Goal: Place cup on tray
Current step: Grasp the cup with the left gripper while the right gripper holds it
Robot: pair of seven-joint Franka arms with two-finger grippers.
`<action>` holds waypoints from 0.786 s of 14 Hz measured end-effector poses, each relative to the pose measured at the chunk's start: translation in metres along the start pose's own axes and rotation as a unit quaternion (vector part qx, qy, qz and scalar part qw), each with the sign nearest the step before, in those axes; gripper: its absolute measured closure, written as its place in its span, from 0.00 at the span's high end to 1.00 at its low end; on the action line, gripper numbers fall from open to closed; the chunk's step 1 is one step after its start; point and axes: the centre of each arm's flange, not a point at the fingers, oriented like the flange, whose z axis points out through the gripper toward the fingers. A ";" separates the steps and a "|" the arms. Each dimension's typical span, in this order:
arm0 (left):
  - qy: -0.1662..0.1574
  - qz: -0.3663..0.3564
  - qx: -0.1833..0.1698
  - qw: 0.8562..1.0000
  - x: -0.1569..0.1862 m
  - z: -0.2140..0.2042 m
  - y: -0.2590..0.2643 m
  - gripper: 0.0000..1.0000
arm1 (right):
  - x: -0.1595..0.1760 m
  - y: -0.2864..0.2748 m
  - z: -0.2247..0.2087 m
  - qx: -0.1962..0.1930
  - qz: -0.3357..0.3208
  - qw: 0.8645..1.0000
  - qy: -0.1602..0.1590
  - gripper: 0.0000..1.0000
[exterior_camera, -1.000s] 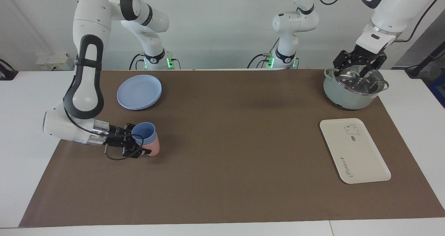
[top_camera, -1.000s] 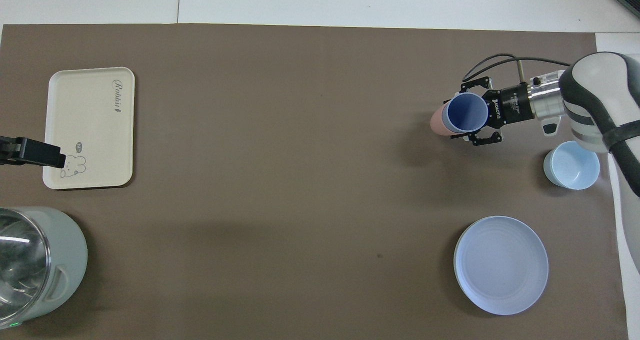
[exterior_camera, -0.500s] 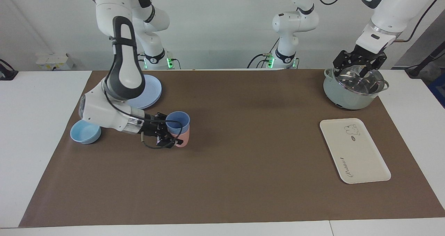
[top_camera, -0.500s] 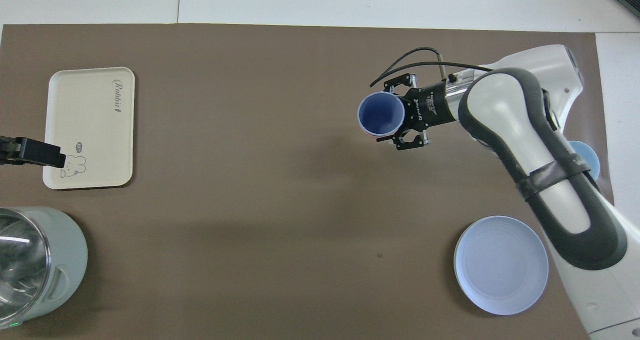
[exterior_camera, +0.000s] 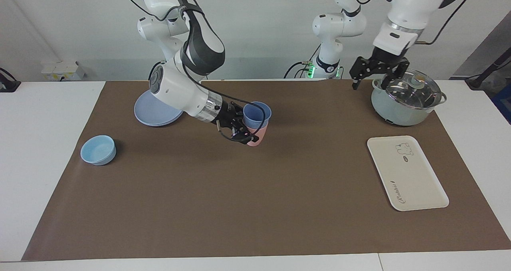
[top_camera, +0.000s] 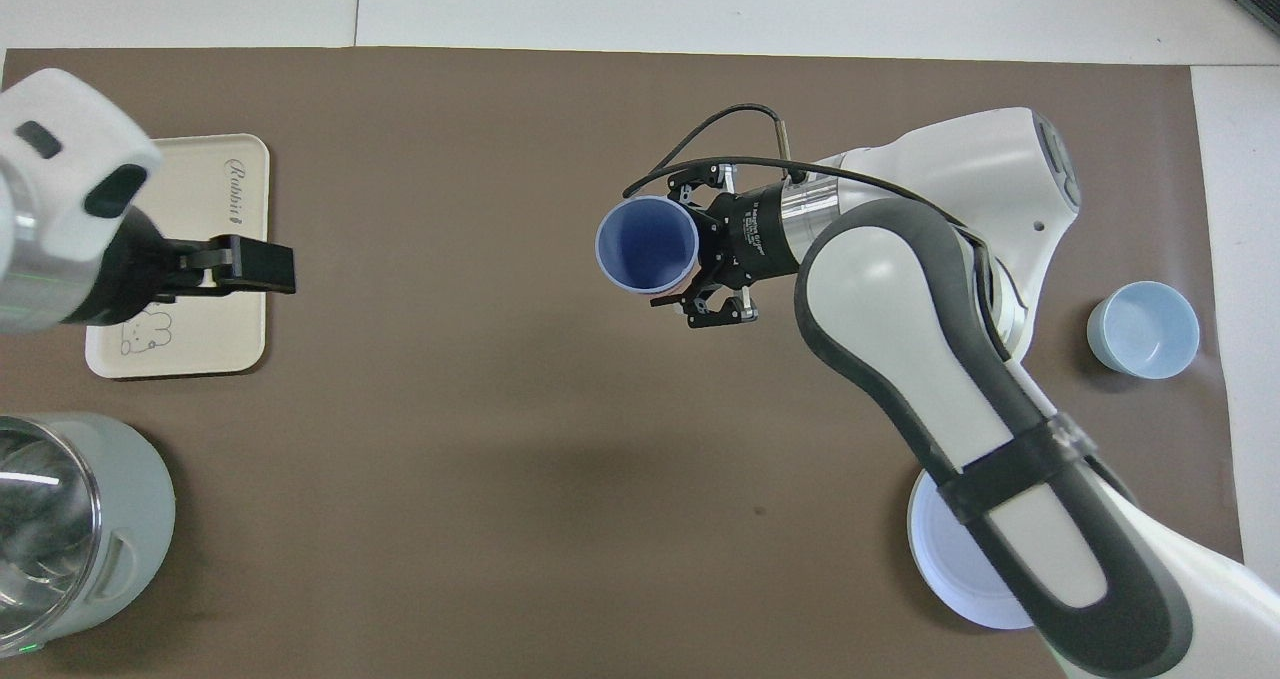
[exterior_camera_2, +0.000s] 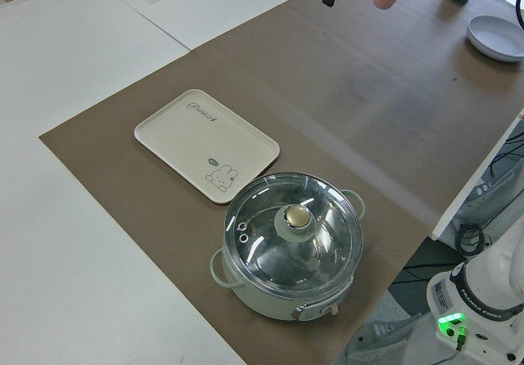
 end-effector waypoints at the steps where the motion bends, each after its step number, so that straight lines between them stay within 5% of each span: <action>1: 0.021 -0.019 -0.016 0.999 -0.011 0.001 0.042 1.00 | -0.010 0.002 0.008 0.009 0.008 1.000 0.006 0.81; 5: 0.060 -0.040 -0.067 0.995 -0.050 0.017 0.135 0.96 | -0.024 0.007 0.021 0.016 0.022 0.999 0.026 0.81; 11: 0.099 -0.113 -0.117 0.982 -0.037 0.056 0.137 0.81 | -0.019 0.006 0.018 0.018 0.025 0.999 0.028 0.81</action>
